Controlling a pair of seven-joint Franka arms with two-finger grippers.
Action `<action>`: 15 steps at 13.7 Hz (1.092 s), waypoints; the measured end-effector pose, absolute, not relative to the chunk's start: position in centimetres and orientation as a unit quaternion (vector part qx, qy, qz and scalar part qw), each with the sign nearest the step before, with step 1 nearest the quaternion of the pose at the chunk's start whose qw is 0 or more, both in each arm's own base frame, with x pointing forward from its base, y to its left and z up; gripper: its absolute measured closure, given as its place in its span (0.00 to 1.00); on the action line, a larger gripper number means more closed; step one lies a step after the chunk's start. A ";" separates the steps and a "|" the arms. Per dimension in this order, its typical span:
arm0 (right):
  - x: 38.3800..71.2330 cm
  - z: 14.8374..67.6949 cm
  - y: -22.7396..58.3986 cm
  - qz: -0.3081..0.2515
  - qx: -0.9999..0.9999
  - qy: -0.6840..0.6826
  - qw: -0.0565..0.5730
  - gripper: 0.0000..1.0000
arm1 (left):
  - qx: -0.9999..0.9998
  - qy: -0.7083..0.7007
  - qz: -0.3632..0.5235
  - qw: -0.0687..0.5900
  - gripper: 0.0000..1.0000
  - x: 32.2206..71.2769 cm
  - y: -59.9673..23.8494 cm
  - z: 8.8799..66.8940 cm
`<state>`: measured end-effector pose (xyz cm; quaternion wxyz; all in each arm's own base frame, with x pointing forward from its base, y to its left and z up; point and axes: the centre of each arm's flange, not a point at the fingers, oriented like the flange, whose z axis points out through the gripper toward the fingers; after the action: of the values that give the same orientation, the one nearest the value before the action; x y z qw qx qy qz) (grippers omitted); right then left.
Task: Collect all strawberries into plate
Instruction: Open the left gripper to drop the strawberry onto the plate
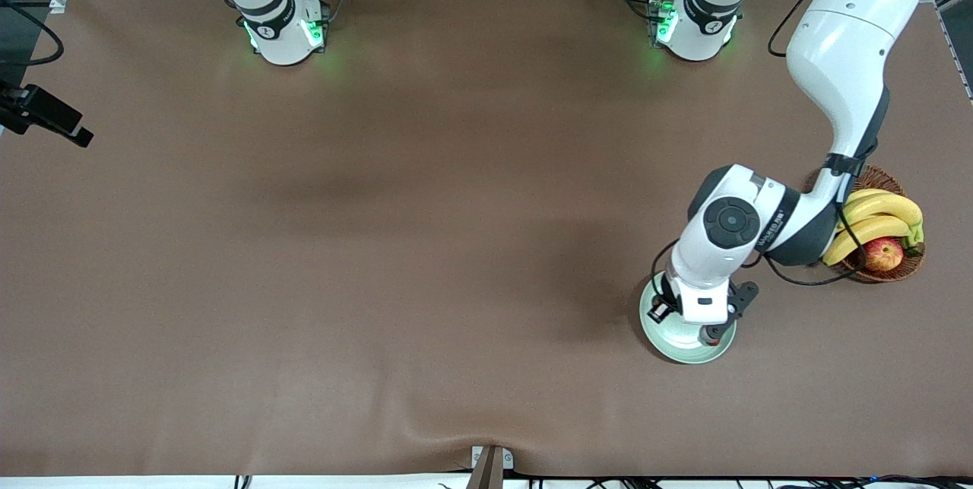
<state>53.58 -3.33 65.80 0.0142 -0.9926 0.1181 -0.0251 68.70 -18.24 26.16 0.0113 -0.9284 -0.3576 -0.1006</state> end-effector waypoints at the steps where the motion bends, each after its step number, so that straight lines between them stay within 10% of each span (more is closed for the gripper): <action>1: 53.6 65.8 -3.3 -0.025 -0.993 0.118 0.014 0.00 | -0.929 -0.353 -0.108 0.017 0.70 69.1 -17.1 25.6; 8: 53.6 65.8 -3.4 -0.027 -0.993 0.118 0.014 0.00 | -0.936 -0.319 -0.144 0.033 0.66 70.2 -13.6 22.7; 15: 53.6 65.8 -3.4 -0.026 -0.993 0.118 0.014 0.00 | -0.939 -0.296 -0.171 0.028 0.00 70.9 -13.8 26.3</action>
<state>53.59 -3.36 65.82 0.0142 -0.9925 0.1184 -0.0260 70.90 -13.78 26.31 0.0279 -0.9393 -0.2962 -0.1712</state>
